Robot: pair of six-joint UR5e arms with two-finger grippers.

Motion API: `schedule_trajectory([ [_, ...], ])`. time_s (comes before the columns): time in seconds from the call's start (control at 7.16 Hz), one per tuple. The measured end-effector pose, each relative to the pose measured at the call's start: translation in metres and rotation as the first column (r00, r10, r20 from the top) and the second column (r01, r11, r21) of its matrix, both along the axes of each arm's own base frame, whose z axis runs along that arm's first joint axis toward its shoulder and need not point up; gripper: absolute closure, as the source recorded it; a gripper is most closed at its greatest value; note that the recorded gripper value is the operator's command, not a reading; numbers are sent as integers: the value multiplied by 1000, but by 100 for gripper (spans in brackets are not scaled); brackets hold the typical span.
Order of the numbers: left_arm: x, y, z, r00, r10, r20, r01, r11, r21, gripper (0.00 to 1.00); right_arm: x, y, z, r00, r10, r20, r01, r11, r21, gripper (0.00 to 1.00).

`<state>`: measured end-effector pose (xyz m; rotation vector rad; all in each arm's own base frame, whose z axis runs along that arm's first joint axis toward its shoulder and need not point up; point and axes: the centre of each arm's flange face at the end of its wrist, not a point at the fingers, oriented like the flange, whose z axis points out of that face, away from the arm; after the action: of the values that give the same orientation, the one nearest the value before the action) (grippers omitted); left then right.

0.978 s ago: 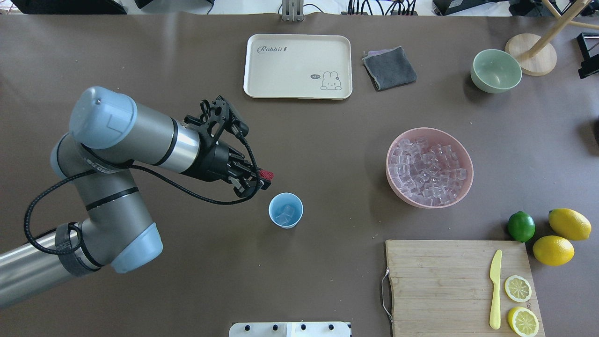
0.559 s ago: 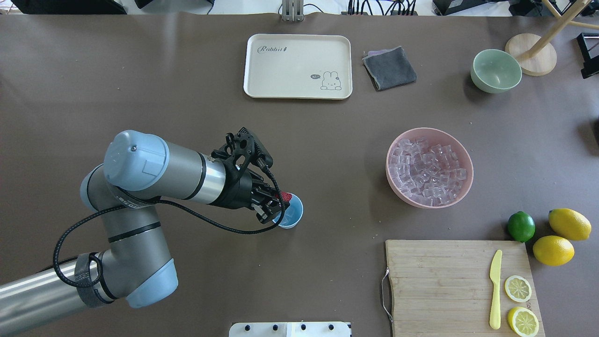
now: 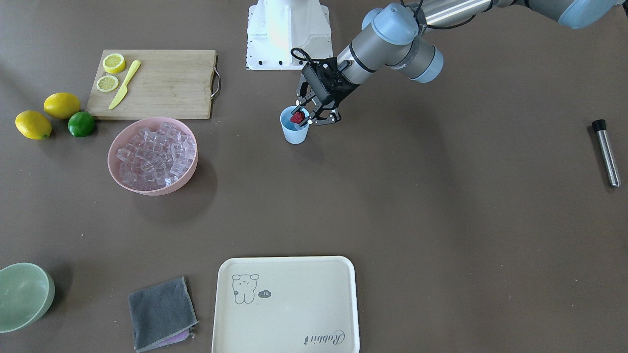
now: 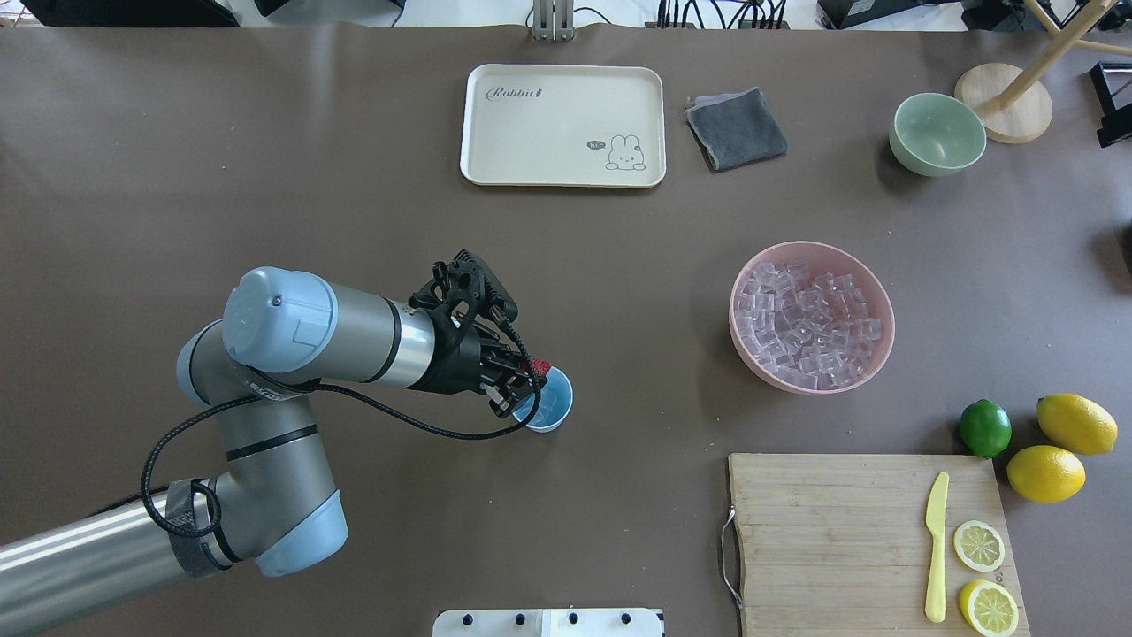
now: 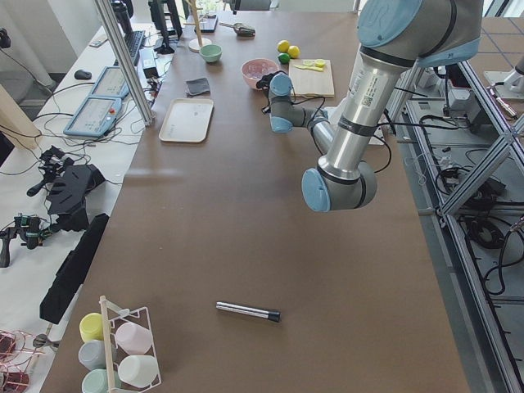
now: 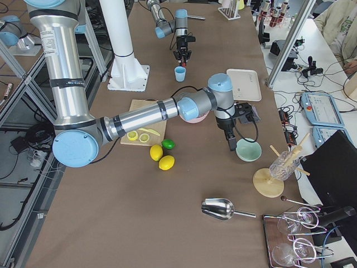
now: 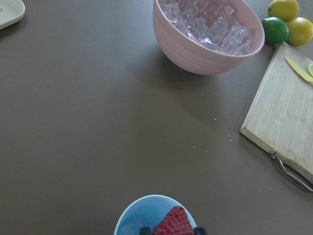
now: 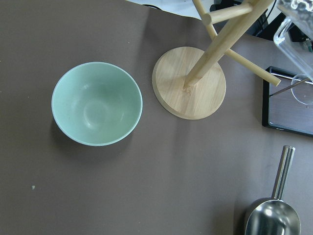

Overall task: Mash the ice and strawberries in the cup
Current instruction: 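Lower the left gripper into the blue cup and release the strawberry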

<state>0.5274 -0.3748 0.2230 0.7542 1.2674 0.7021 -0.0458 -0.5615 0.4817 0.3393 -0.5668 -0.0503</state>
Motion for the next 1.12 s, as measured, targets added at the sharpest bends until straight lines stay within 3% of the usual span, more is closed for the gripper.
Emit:
schedule_trajectory([
  [0.28,3,0,4,1000,-2,-12,2,1000,-16,100,-3,-1,-1,1000,-1,-6,1,1000,2,0],
  [0.42,3,1,3,1000,-2,-22,1,1000,-25,38,-5,-1,0,1000,-1,-10,1,1000,2,0],
  [0.56,3,3,1,999,-2,-39,0,999,-39,32,-5,-1,0,1000,-1,-12,1,1000,1,0],
  [0.7,3,4,-1,999,-3,-54,0,999,-55,19,-6,-1,2,1000,-1,-13,1,1000,-1,0],
  [0.98,1,5,-3,998,-4,-68,0,998,-62,16,-6,0,3,1000,-1,-14,1,1000,-4,0],
  [1.12,-3,2,-5,997,-10,-75,6,998,-59,4,-7,0,2,1000,-2,-13,2,1000,-3,0],
])
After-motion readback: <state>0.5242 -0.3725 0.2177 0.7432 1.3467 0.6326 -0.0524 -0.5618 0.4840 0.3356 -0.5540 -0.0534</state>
